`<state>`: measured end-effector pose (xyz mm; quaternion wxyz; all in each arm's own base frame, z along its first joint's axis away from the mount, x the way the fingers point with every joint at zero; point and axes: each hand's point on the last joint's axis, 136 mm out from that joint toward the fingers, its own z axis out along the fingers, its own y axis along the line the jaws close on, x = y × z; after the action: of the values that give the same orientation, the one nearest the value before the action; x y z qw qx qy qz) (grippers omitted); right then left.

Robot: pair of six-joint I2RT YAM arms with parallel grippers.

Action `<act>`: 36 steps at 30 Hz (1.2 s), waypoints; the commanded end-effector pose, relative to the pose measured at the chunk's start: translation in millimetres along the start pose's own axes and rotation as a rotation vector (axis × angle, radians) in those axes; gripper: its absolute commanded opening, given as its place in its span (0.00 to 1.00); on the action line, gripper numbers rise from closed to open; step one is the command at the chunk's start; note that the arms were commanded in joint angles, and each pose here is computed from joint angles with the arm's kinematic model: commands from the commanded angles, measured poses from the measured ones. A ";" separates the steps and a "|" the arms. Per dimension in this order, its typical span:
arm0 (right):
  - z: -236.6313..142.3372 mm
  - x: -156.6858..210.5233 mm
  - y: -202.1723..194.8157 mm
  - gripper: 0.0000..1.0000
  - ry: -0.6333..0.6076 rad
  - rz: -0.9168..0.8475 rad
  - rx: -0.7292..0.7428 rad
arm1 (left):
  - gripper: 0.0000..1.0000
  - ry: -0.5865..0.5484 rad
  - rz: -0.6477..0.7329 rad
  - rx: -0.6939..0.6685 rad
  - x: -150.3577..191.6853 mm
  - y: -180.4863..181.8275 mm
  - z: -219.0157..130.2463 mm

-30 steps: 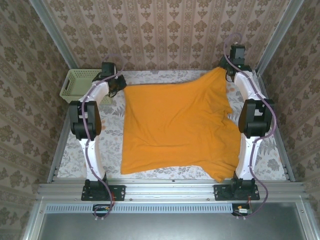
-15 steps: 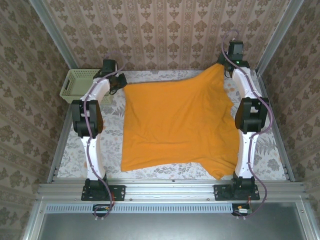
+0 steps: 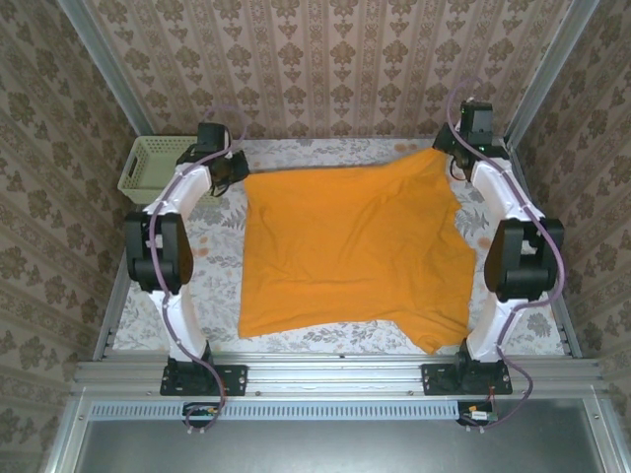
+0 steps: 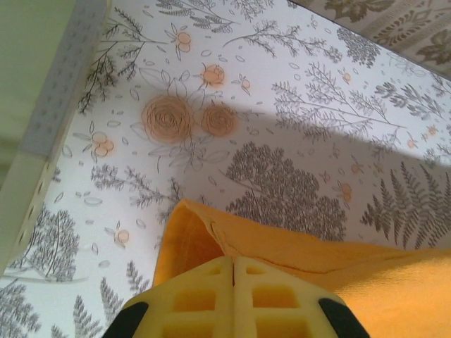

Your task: Fold the inside-out t-shirt

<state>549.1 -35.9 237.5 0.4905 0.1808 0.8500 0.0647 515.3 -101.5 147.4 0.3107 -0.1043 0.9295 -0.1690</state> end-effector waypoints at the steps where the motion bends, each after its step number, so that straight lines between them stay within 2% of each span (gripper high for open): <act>1: -27.2 -3.5 4.2 0.00 -0.040 0.020 -0.035 | 0.00 -0.032 -0.006 0.023 6.3 -1.3 -16.0; 14: -96.9 91.4 -57.6 0.00 0.088 0.215 0.054 | 0.00 -0.021 -0.085 0.008 84.8 31.8 -39.6; 22: -114.1 154.6 -84.8 0.00 0.176 0.297 0.122 | 0.00 0.052 -0.127 0.004 140.6 47.0 -32.6; 23: -113.9 162.1 -87.8 0.00 0.188 0.309 0.132 | 0.02 0.069 -0.133 0.001 148.3 48.3 -30.8; 24: -112.7 169.8 -91.0 0.00 0.203 0.320 0.140 | 0.09 0.093 -0.141 0.000 158.9 49.6 -28.3; 25: -112.3 176.4 -94.6 0.08 0.220 0.328 0.153 | 0.15 0.114 -0.154 -0.005 167.9 51.9 -26.8; 27: -113.2 181.4 -102.6 0.30 0.241 0.343 0.188 | 0.20 0.140 -0.182 -0.025 177.4 57.9 -28.6; 28: -115.2 179.1 -105.1 0.37 0.240 0.348 0.198 | 0.24 0.145 -0.189 -0.048 178.2 61.5 -32.1; 31: -123.7 159.6 -100.1 0.48 0.189 0.332 0.182 | 0.38 0.100 -0.161 -0.116 159.4 65.6 -53.3; 34: -130.4 138.0 -79.7 0.57 0.147 0.275 0.132 | 0.43 0.021 -0.104 -0.131 131.9 53.8 -74.2; 36: -127.1 133.1 -60.9 0.58 0.159 0.215 0.103 | 0.46 -0.011 -0.051 -0.098 116.8 35.4 -78.1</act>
<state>351.4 -47.5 145.2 0.3730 0.3295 0.8629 0.0884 357.6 -80.1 90.7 0.2593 -0.1736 0.9390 -0.1444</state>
